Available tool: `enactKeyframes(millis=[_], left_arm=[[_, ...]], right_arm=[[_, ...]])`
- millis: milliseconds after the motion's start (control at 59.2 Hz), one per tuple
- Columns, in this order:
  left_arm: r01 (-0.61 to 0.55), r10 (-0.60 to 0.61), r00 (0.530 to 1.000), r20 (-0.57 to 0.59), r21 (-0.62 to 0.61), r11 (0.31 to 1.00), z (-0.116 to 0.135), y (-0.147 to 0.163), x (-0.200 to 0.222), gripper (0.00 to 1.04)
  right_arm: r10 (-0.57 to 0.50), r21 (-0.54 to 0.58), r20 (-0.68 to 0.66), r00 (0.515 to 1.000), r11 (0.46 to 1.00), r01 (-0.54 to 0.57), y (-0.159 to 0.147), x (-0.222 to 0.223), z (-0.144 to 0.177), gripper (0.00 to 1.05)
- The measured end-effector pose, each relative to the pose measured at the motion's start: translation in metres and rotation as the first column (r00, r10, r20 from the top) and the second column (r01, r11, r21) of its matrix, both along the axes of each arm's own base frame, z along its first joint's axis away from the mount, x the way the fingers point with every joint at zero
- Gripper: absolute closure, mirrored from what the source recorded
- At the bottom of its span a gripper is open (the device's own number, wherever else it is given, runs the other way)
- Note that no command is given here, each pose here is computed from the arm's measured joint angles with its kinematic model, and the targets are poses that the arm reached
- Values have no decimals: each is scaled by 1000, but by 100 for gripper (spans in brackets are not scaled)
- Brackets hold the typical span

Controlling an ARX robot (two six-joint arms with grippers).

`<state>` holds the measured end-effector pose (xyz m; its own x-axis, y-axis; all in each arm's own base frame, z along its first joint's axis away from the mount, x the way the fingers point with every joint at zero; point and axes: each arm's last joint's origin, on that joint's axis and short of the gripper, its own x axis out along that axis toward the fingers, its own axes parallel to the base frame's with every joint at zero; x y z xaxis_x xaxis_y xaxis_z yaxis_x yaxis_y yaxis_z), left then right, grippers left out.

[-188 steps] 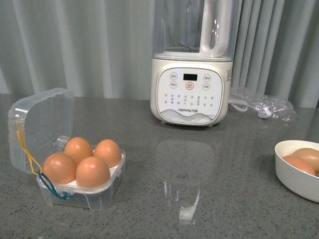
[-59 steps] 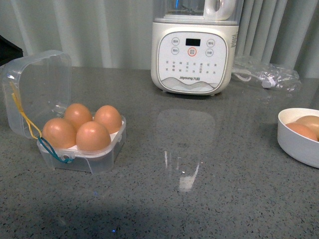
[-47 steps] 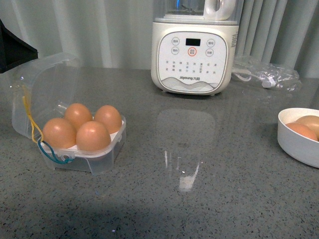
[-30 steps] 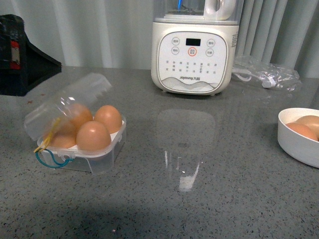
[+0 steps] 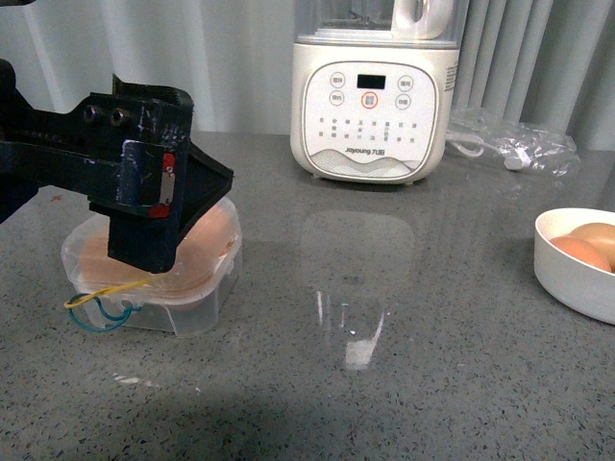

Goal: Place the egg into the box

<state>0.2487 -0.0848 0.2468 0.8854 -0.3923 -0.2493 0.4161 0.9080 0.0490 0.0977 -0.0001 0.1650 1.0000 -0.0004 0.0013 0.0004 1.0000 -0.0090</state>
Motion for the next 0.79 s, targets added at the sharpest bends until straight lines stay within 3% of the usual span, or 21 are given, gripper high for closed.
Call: enactKeyframes(millis=[287, 473, 642, 794], left_arm=[[-84, 89, 992, 94, -63, 995, 40, 25, -5, 7], [-192, 214, 963, 165, -141, 971, 72, 61, -24, 7], [-244, 273, 941, 202, -154, 957, 87, 85, -55, 7], [-285, 313, 927, 208, -151, 946, 85, 104, -90, 7]], right_arm=[[0, 0, 0, 1000, 1000, 0, 0, 0, 0, 7], [0, 0, 0, 1000, 1000, 0, 0, 0, 0, 7], [0, 0, 0, 1000, 1000, 0, 0, 0, 0, 7], [0, 0, 0, 1000, 1000, 0, 0, 0, 0, 7]])
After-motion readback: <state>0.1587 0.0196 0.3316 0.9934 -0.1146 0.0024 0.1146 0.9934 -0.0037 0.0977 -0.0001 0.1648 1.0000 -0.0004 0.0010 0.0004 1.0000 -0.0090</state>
